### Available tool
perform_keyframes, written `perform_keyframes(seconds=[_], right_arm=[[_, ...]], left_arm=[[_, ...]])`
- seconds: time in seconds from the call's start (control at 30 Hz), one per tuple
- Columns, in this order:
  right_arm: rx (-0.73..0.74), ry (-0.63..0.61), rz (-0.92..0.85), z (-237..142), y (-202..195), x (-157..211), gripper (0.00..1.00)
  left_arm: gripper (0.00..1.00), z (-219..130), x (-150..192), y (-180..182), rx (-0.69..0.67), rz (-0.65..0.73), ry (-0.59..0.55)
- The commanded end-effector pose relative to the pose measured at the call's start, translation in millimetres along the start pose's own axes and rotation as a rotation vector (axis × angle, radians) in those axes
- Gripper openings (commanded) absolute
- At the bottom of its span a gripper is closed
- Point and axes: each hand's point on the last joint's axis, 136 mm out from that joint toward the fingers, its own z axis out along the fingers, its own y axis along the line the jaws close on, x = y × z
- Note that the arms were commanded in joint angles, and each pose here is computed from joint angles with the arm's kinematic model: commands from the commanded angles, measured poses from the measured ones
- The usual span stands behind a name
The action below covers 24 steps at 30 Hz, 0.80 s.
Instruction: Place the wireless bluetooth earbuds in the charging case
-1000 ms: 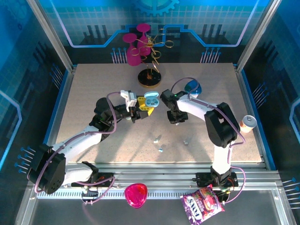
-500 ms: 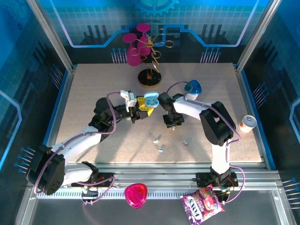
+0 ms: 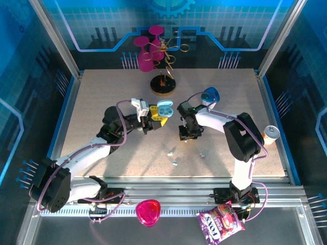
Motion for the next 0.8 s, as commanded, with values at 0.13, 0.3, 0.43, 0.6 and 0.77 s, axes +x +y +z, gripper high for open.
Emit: perform_keyframes(seconds=[0.13,0.3,0.43,0.6,0.77], right_arm=[[-0.135,-0.020,0.025,-10,18,-2,0.37],[-0.181,-0.042,0.036,-13,25,-8,0.36],[-0.211,-0.036,0.035,-13,30,-8,0.35],[-0.198,-0.021,0.036,-9,27,-6,0.34],[-0.213,-0.008,0.013,-11,32,0,0.33]], left_arm=[[0.27,-3,-15,-7,0.025,0.044,-0.026],[0.27,-3,-14,-7,0.026,0.044,-0.024],[0.27,-3,-14,-7,0.023,0.047,-0.024],[0.27,-4,-15,-7,0.021,0.050,-0.024],[0.27,-4,-16,-7,0.021,0.050,-0.023]])
